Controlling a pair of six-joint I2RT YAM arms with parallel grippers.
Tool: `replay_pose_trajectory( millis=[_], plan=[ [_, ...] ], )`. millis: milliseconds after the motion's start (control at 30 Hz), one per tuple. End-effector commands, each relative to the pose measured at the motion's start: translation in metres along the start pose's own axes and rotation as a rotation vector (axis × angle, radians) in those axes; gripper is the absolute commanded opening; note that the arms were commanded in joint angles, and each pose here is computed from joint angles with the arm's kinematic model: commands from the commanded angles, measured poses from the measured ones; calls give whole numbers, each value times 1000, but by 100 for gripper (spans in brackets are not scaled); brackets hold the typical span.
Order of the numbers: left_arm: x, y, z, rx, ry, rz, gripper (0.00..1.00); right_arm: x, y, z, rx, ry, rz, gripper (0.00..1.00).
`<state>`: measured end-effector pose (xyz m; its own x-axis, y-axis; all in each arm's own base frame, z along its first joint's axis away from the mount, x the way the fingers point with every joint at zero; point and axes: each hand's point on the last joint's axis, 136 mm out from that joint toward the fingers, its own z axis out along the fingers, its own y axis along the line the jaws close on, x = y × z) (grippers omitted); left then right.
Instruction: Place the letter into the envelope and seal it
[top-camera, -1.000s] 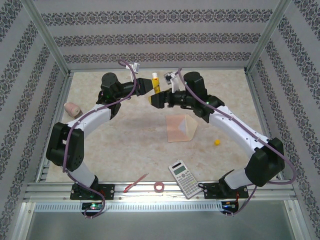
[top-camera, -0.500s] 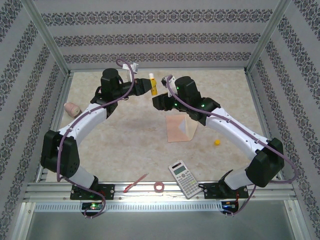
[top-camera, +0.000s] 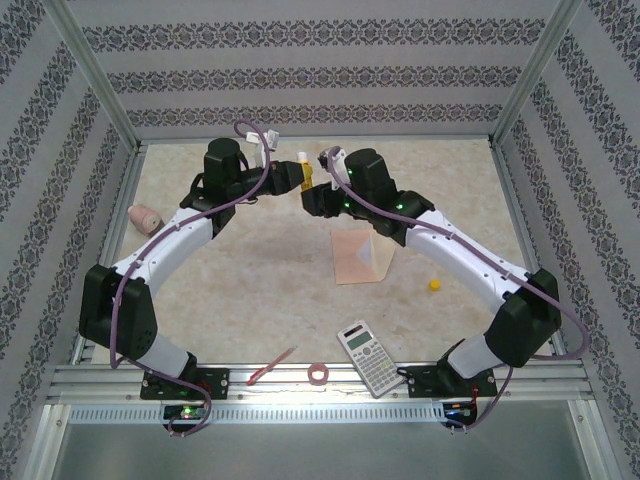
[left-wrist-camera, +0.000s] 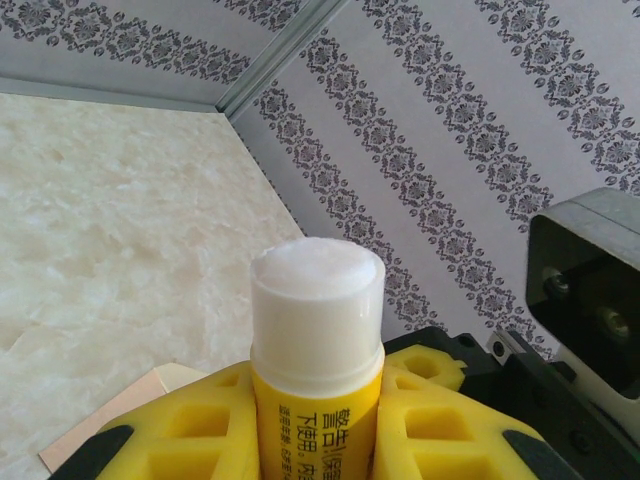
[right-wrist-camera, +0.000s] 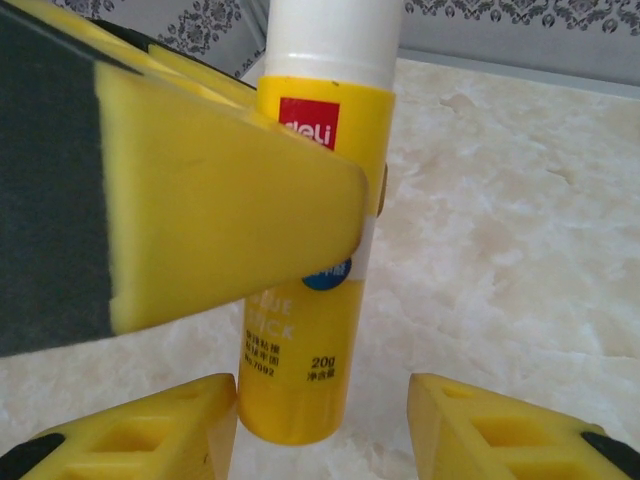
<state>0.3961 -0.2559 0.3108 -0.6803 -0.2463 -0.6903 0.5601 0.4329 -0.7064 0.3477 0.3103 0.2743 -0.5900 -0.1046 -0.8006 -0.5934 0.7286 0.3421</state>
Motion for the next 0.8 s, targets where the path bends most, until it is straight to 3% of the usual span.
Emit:
replay_pose_trajectory(
  millis=[0, 767],
  plan=[
    [-14, -25, -7, 40, -39, 67, 0, -11, 16, 2, -53, -21, 0, 49],
    [-14, -37, -8, 111, -49, 58, 0, -19, 26, 5, -159, -42, 54, 23]
  ],
)
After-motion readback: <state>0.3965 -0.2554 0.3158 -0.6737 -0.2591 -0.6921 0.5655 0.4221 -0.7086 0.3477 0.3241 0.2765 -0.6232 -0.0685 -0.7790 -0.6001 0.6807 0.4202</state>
